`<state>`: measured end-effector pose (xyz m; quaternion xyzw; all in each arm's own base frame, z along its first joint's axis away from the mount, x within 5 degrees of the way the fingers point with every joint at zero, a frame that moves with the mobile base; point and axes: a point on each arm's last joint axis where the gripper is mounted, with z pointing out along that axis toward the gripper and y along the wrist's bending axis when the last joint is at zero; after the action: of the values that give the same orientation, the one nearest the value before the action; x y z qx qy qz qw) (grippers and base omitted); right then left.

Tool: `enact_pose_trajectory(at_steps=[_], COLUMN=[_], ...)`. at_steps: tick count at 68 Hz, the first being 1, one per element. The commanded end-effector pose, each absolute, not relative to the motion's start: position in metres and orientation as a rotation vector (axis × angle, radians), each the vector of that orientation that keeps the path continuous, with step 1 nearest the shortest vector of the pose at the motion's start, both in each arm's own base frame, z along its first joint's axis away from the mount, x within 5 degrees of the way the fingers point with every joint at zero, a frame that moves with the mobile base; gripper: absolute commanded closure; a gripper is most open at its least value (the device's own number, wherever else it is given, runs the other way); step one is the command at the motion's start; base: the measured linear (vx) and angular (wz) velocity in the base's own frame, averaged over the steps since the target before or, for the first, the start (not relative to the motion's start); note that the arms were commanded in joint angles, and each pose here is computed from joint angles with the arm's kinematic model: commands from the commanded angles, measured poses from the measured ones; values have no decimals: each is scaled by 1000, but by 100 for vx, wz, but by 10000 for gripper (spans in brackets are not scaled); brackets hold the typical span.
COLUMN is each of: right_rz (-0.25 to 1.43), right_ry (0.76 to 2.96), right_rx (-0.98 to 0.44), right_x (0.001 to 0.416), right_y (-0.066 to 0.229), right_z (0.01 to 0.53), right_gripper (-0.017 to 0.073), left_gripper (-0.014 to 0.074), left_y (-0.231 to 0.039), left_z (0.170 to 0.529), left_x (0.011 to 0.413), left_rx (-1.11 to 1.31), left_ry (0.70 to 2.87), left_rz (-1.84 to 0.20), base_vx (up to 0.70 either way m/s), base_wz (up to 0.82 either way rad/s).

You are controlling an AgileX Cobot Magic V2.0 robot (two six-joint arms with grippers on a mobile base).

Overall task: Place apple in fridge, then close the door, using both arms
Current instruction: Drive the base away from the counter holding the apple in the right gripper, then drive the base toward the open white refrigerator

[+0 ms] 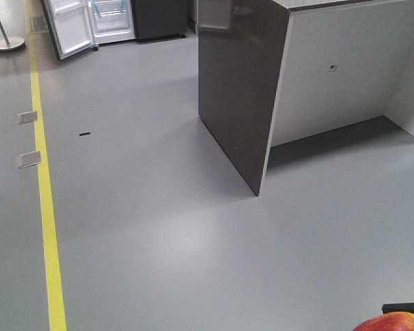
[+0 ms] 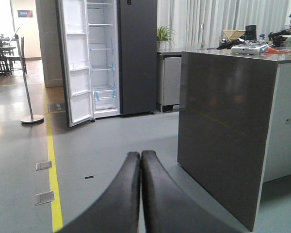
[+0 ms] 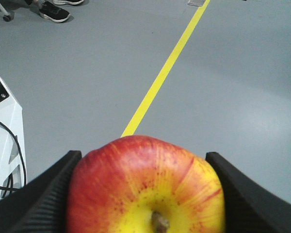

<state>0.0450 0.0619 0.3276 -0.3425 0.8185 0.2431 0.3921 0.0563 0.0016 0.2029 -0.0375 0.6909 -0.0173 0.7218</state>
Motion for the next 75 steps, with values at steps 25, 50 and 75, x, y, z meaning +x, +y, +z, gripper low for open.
enact_pose_trajectory(at_steps=[25, 50, 75], right_rz=[663, 665, 663], right_ry=[2037, 2085, 2093], right_rx=[-850, -886, -892], right_x=[44, 41, 40], right_y=[64, 63, 63], right_z=[338, 334, 333], right_gripper=[368, 368, 368], left_gripper=[600, 600, 600], left_y=[2, 2, 2], left_z=[208, 208, 208], left_x=[55, 55, 55], left_rx=[-94, -94, -94], left_ry=[1444, 1444, 1444], left_rz=[-49, -49, -49], base_vx=[11, 22, 26], base_wz=[4, 38, 23])
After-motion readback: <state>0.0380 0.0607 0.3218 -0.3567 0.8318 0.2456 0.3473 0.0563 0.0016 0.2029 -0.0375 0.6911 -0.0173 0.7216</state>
